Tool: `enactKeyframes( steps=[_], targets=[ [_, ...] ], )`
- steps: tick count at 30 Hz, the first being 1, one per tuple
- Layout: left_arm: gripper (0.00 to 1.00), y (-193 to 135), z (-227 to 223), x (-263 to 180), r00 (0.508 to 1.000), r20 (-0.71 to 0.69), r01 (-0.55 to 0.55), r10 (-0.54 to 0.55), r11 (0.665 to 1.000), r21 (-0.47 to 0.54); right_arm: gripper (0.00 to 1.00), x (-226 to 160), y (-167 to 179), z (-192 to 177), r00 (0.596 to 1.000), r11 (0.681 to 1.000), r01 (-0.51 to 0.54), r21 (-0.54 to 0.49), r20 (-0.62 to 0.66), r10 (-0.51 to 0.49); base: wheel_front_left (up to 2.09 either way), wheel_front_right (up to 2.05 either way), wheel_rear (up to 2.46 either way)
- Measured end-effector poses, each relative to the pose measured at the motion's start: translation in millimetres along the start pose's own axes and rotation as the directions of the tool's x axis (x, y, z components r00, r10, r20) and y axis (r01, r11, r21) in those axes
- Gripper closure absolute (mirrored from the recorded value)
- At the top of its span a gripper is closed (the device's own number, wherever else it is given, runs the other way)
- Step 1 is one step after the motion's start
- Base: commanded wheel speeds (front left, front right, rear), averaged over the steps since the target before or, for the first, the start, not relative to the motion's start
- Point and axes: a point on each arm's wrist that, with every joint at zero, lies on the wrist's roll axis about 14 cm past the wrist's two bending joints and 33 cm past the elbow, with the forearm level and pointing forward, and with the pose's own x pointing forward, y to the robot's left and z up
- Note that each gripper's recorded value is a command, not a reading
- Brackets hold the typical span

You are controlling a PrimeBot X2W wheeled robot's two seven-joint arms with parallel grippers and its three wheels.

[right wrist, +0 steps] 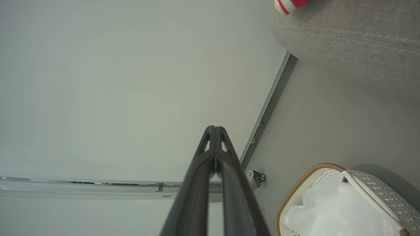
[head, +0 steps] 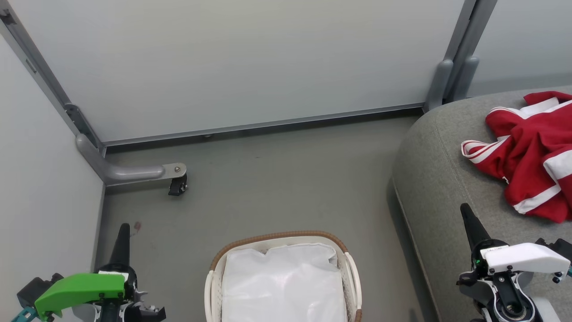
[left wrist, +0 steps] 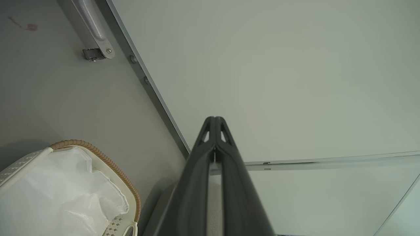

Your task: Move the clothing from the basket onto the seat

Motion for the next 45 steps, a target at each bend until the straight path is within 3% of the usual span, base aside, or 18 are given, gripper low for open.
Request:
enactKeyframes(
  steps=[32,45],
  targets=[
    [1.00,-26.6,8.3,4.1,0.995,0.005,0.095,-0.096,0.973,-0.211,1.00,-2.4,16.9,6.3,0.998,0.974,-0.064,0.216,0.000,0.065,0.00,0.00,0.00],
    [1.00,-27.2,8.5,4.3,0.995,0.006,0.097,-0.098,0.973,-0.211,1.00,-2.4,17.1,6.4,0.998,0.974,-0.065,0.217,0.001,0.066,0.00,0.00,0.00]
  ],
)
